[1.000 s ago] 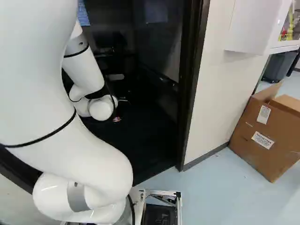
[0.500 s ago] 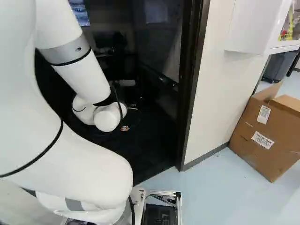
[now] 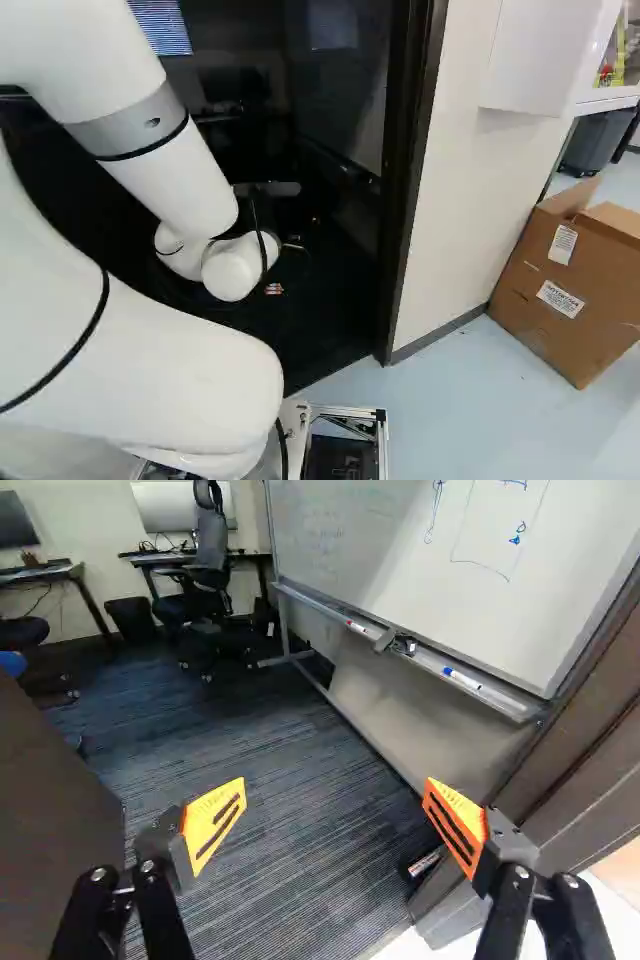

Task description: Open the door and move inside

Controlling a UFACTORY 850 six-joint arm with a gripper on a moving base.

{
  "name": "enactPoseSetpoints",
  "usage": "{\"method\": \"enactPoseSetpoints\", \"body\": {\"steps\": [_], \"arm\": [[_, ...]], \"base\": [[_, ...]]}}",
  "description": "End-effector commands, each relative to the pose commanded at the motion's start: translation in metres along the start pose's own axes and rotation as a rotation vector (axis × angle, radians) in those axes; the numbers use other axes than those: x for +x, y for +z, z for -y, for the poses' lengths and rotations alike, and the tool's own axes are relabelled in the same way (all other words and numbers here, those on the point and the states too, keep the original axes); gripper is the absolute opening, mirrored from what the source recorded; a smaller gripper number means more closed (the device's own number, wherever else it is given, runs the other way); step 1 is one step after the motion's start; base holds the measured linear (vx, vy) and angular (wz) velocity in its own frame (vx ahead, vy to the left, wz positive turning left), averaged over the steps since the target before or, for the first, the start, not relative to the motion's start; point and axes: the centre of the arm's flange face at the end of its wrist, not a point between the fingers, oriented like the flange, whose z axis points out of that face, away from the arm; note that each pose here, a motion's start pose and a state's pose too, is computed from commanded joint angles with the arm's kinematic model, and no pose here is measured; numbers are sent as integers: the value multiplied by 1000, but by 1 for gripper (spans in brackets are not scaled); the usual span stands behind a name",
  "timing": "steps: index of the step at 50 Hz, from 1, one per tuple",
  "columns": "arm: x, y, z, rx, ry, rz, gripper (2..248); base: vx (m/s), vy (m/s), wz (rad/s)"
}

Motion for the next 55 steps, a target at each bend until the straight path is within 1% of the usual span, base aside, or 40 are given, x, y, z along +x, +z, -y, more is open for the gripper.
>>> {"method": "enactPoseSetpoints", "body": {"steps": [13, 46, 55], "arm": [[-3, -4, -4, -11, 3, 3, 247], [-4, -5, -4, -12, 3, 3, 247], [-4, -5, -4, -12, 3, 3, 247]], "base": [[0, 0, 0], [0, 0, 0], [95, 29, 15]]}}
